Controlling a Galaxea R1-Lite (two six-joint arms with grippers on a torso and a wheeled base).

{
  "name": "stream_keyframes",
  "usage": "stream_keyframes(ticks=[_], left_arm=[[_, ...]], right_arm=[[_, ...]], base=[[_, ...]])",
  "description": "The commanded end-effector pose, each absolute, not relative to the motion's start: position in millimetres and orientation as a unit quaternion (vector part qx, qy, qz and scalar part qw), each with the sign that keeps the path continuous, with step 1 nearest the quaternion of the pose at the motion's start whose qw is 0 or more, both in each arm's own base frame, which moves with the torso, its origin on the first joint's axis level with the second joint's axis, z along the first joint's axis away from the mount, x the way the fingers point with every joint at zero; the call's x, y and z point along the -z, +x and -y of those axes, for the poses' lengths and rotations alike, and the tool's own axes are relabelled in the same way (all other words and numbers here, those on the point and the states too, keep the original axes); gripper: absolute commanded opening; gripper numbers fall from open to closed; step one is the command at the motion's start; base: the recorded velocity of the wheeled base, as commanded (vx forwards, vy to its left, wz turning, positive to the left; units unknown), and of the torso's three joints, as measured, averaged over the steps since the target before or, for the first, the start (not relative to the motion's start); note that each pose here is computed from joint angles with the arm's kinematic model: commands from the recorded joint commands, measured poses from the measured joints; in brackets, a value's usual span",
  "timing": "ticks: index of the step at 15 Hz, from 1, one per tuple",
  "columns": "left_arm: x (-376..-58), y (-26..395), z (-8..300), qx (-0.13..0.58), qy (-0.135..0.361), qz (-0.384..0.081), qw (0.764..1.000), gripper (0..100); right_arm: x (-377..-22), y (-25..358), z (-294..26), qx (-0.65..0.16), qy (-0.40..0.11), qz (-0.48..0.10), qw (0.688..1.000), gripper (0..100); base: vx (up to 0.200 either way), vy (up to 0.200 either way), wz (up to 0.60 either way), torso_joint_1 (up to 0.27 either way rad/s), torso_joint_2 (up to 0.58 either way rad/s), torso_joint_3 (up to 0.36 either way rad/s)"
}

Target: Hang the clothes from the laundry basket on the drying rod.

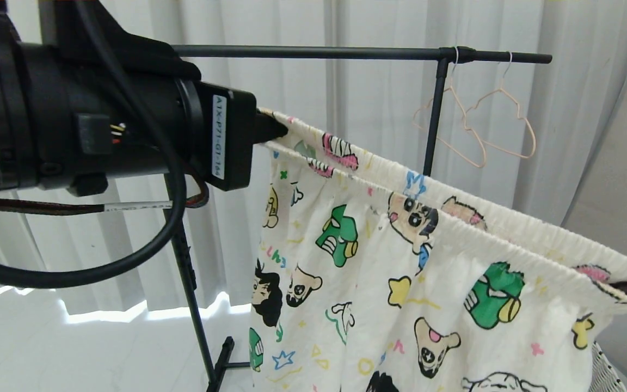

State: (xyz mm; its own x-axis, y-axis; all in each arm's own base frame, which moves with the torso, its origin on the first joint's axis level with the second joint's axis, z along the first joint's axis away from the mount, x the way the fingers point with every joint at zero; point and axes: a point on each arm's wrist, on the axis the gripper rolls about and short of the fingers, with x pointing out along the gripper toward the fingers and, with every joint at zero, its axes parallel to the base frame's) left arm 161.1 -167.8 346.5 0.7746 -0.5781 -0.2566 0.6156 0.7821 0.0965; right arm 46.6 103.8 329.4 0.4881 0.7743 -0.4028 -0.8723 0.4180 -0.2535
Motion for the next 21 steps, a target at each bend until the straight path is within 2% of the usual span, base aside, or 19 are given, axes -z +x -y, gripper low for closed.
stream_keyframes(ticks=[1,5,7,10,12,14,16,18,21], left_arm=[[-339,166,178,0.326,0.095,-0.119,0.933,0],[-337,165,177,0.324,0.098,-0.121,0.933,0],[-333,152,163,0.325,0.107,-0.130,0.931,0],[-325,121,138,0.339,0.135,-0.180,0.914,0],[-321,102,124,0.353,0.157,-0.212,0.898,0],[-317,89,119,0.375,0.172,-0.226,0.883,0],[-318,79,124,0.399,0.149,-0.230,0.875,0],[-326,67,127,0.439,0.101,-0.235,0.861,0],[-330,55,126,0.471,0.090,-0.230,0.847,0]], right_arm=[[-327,47,-116,-0.508,-0.226,-0.115,0.823,0],[-326,47,-119,-0.510,-0.225,-0.113,0.823,0],[-320,47,-112,-0.499,-0.228,-0.119,0.828,0],[-321,63,-109,-0.445,-0.218,-0.128,0.859,0],[-326,81,-122,-0.416,-0.192,-0.099,0.883,0],[-332,100,-140,-0.399,-0.165,-0.063,0.900,0],[-334,113,-157,-0.395,-0.149,-0.040,0.906,0],[-335,123,-171,-0.397,-0.142,-0.029,0.906,0],[-339,131,-184,-0.408,-0.140,-0.027,0.902,0]], base=[[0.000,0.000,0.00,0.000,0.00,0.000],[0.000,0.000,0.00,0.000,0.00,0.000],[0.000,0.000,0.00,0.000,0.00,0.000],[0.000,0.000,0.00,0.000,0.00,0.000],[0.000,0.000,0.00,0.000,0.00,0.000],[0.000,0.000,0.00,0.000,0.00,0.000],[0.000,0.000,0.00,0.000,0.00,0.000],[0.000,0.000,0.00,0.000,0.00,0.000],[0.000,0.000,0.00,0.000,0.00,0.000]])
